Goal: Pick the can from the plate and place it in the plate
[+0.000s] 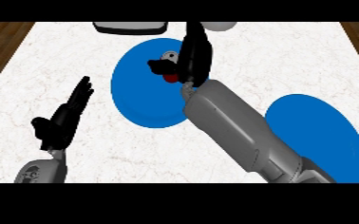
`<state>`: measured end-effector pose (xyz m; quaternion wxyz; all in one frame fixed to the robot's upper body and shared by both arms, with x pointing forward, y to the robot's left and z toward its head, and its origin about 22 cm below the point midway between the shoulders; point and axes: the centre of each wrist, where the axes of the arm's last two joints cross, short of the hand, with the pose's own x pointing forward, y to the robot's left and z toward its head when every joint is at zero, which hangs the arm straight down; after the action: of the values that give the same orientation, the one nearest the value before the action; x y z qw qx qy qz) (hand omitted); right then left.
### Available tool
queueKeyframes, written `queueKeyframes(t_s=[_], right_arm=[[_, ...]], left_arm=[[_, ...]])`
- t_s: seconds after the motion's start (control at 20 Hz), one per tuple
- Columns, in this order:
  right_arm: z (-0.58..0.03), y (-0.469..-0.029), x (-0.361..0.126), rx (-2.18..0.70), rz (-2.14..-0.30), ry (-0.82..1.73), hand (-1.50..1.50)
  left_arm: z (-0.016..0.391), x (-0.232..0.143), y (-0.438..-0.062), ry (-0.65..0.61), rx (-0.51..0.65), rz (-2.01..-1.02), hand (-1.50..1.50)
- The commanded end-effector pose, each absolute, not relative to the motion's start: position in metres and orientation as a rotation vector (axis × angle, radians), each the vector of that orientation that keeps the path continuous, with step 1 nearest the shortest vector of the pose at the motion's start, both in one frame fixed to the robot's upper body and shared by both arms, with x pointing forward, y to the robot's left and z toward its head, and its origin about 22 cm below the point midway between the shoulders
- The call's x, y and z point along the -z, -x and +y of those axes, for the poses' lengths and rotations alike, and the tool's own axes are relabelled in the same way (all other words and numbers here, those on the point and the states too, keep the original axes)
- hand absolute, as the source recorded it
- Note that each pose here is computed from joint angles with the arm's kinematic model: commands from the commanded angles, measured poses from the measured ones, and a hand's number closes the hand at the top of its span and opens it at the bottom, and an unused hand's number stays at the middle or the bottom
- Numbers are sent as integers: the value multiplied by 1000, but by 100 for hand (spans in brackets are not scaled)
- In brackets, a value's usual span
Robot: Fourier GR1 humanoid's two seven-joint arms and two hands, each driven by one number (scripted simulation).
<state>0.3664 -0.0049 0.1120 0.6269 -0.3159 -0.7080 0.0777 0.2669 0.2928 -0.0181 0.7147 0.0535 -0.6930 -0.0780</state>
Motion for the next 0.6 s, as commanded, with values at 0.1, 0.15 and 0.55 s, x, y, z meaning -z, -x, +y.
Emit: queueKeyframes(t_s=[0.1,0.15,0.55], right_arm=[[-34,-352,-93,151,-1646,578,-150],[-35,-351,-102,159,-1658,540,-150],[-140,-300,-54,79,-1742,472,-150]], left_arm=[[304,10,-262,-149,136,-1530,0],[314,15,-260,-161,162,-1530,0],[308,14,-263,-146,135,-1526,0]])
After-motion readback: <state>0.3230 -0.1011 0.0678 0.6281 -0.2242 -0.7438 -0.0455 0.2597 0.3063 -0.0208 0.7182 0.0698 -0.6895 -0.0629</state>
